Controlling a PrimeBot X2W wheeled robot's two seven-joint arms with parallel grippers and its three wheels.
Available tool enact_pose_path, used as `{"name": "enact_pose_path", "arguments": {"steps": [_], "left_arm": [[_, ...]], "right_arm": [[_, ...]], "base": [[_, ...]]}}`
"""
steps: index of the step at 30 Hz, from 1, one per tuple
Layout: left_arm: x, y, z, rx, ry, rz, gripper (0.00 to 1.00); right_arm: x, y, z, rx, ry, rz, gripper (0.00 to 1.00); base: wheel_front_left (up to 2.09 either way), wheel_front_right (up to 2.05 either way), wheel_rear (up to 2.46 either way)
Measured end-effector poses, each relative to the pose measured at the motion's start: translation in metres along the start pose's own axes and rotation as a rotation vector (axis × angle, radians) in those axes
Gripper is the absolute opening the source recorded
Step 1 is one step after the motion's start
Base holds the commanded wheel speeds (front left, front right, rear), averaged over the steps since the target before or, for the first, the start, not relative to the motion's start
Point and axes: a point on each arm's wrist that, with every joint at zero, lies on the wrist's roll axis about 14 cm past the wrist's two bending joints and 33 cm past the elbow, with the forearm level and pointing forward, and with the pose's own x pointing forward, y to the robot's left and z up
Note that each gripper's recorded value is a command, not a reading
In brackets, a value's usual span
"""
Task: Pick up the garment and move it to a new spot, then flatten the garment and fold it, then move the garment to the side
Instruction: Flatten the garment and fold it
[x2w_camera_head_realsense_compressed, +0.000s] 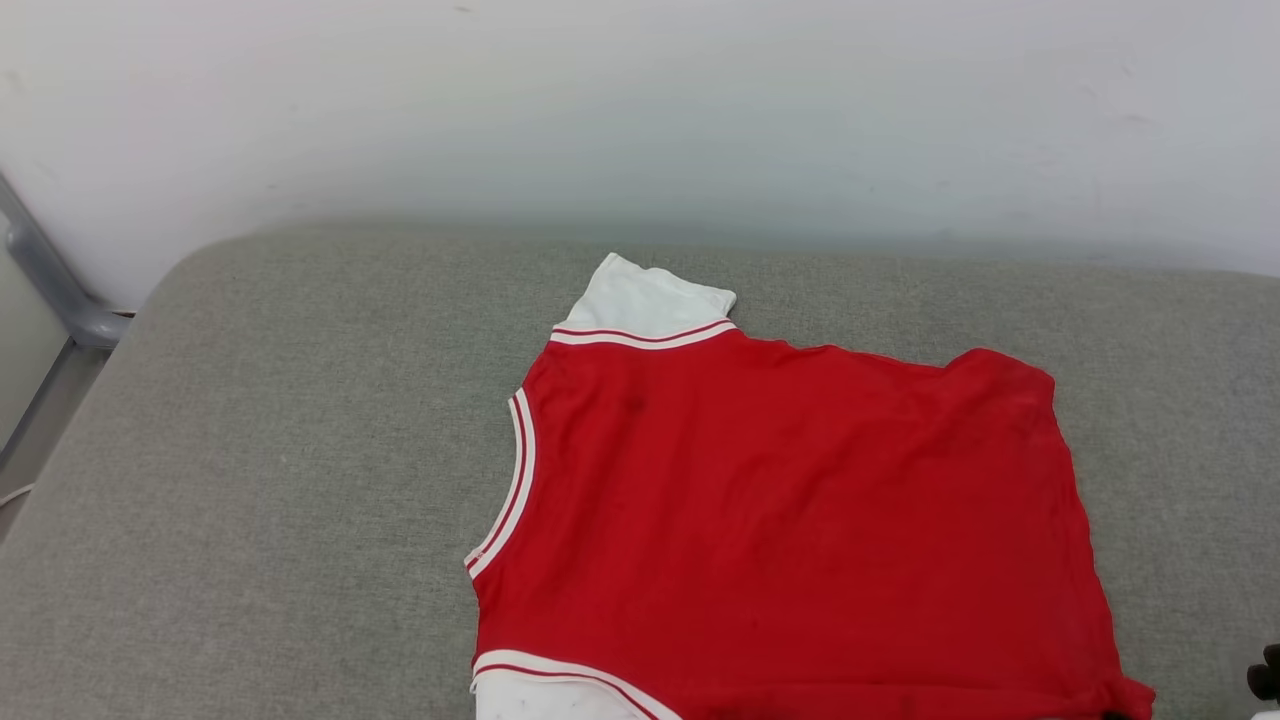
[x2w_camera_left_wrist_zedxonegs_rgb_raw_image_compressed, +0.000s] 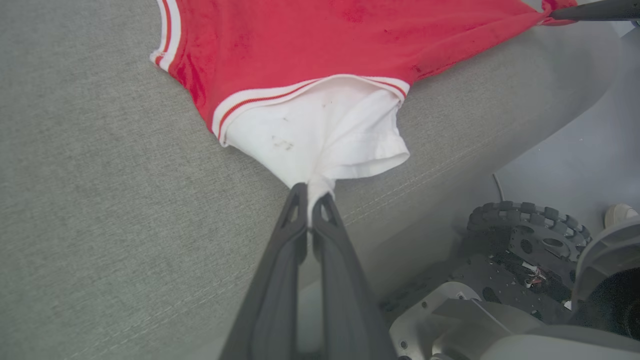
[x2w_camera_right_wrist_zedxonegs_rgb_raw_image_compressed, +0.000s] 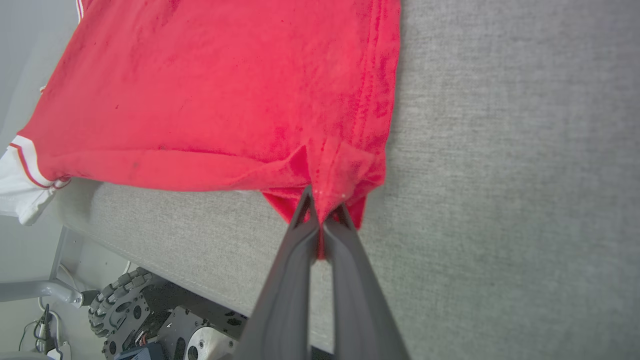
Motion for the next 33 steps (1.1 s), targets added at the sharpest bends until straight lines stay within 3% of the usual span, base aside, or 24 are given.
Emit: {"name": "enact_pose_path", "arguments": {"steps": [6,18,33], "left_arm": [[0.011,0.003,0.025,0.031,-0.069,-0.009,0.0],[0.047,0.045,0.092,0.116,-0.2,0.026,0.0],[0.113,0.088,0.099,0.154,-0.095,0.037,0.0]], "right_arm": [[-0.001,0.01,0.015,-0.008,-0.048,0.026,0.0],[0.013,0.015,0.063,-0.028,-0.121,0.03,0.0],[0.057,-0.001,0.07,-0.045,-0.058,-0.041,0.0]], "base": [[0.0,0.0,0.0],[0.0,0.0,0.0],[0.0,0.0,0.0]]}}
